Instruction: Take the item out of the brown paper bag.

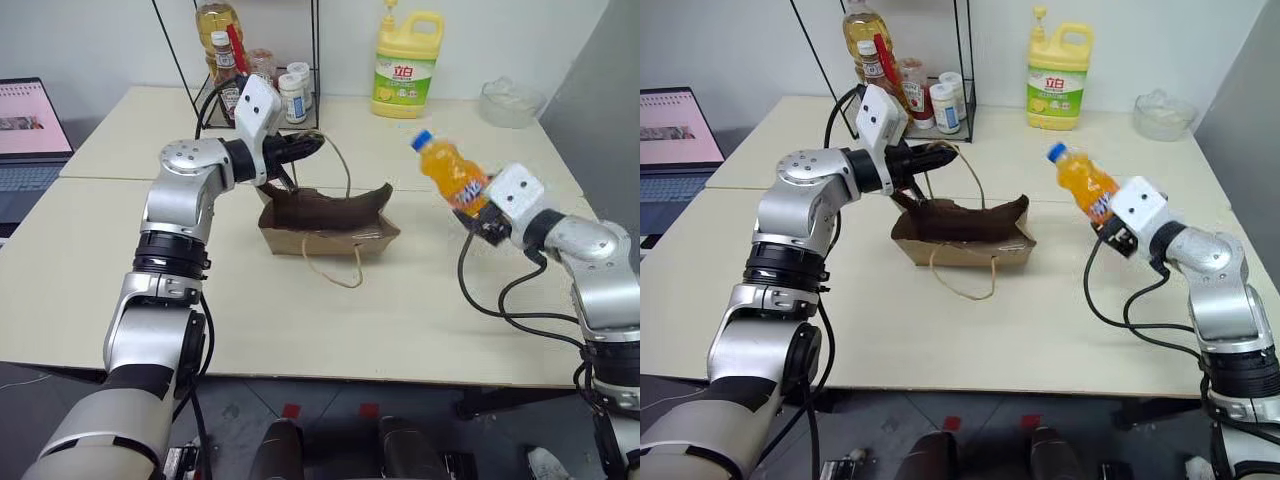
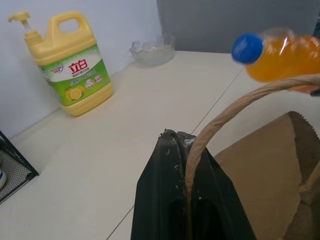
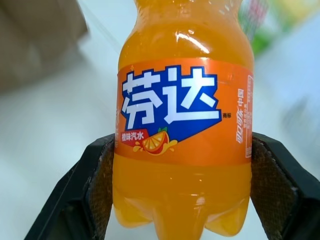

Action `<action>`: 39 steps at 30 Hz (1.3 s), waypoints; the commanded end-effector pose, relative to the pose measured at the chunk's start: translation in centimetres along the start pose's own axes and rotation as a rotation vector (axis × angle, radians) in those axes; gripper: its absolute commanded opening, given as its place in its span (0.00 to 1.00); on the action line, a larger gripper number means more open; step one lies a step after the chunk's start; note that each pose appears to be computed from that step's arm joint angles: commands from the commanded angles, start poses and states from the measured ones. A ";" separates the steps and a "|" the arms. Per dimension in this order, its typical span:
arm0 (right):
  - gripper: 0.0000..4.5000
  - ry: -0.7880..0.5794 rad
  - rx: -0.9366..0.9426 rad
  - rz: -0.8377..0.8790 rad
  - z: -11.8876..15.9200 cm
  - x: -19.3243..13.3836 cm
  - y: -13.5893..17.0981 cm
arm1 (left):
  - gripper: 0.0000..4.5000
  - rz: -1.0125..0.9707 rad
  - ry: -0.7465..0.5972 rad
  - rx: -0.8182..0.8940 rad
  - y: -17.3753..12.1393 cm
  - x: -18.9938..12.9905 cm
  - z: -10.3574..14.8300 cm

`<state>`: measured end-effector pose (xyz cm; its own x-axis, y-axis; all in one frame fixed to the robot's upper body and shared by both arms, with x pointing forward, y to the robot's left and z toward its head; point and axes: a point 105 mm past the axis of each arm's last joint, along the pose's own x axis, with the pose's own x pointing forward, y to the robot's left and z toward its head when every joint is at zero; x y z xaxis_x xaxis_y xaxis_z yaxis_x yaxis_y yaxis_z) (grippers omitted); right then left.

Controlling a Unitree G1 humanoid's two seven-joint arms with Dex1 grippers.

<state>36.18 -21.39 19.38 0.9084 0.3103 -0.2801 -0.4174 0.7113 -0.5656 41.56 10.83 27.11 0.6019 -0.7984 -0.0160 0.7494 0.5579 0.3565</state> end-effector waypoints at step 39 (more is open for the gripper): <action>1.00 0.145 0.249 0.162 -1.7 -2.6 1.6 | 0.32 -0.038 -0.027 0.001 0.2 -1.4 1.2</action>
<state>33.55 -22.07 16.08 0.7814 0.3504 -0.5164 -0.5404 0.7938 -0.2790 41.24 11.50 26.33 0.5887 -0.8067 -0.0512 0.7719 0.5423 0.3318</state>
